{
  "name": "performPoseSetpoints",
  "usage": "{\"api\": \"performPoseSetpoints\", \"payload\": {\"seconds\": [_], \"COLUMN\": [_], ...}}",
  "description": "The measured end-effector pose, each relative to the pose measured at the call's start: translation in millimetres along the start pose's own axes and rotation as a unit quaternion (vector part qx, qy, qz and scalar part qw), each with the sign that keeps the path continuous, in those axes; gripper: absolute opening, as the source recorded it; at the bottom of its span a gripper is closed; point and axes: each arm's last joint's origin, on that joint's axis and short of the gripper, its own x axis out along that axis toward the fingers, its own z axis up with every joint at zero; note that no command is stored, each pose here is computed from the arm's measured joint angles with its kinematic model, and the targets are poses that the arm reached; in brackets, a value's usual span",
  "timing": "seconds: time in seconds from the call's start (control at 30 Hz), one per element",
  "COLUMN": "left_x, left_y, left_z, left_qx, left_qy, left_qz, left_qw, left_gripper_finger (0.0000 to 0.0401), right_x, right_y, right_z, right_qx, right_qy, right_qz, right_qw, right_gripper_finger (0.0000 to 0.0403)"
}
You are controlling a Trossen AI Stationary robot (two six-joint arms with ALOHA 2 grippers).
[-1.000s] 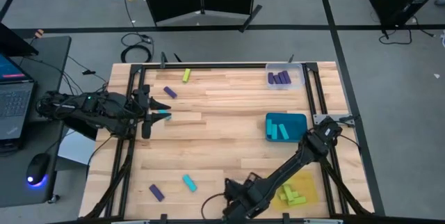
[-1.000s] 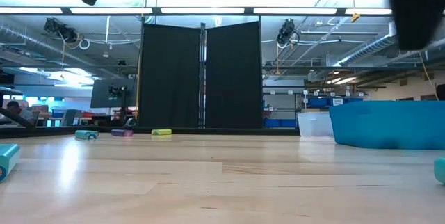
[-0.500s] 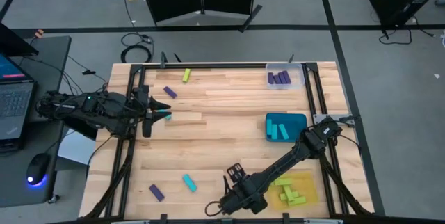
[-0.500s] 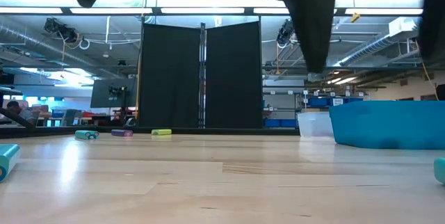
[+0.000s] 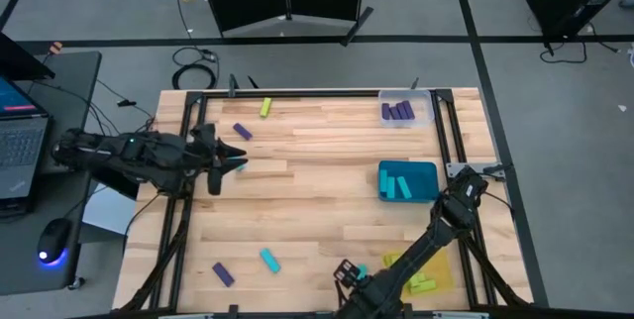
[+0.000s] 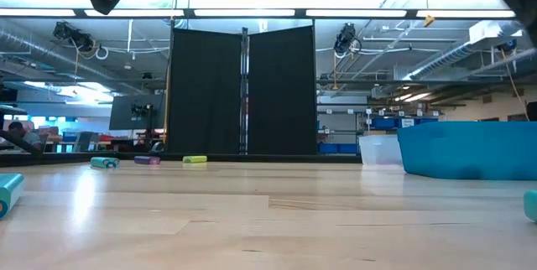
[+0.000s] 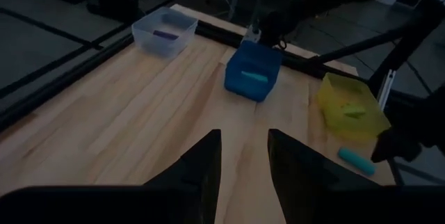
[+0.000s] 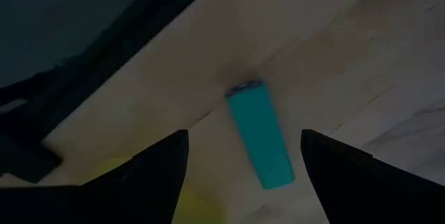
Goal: Sort blocks
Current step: Put the light blue block into the blue bin
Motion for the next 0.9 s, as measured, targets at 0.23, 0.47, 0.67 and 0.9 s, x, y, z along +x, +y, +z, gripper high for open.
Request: {"api": "performPoseSetpoints", "payload": {"seconds": [0.23,0.47,0.67,0.9], "left_x": [14.7,23.5,23.7,23.7], "left_y": [-5.2,-8.7,-8.5,-8.4], "left_z": [-2.5,-2.9,-2.4,-2.5], "left_qx": [-0.014,-0.019,-0.02,-0.017], "left_qy": [0.02,0.024,0.019,0.019], "left_qz": [0.009,0.012,0.019,0.019], "left_qw": [1.0,0.999,0.999,0.999], "left_gripper_finger": [0.0126,0.0126,0.0126,0.0126], "right_x": [16.1,34.1,45.3,47.4], "right_y": [-8.3,-6.4,-4.6,-7.9], "right_z": [1.1,-5.7,-10.6,-10.7], "right_qx": [-0.005,-0.006,-0.007,-0.004], "right_qy": [-0.015,0.011,0.02,0.014], "right_qz": [-0.004,0.001,0.002,0.003], "right_qw": [1.0,1.0,1.0,1.0], "right_gripper_finger": [0.0288,0.0288,0.0287,0.0245]}}
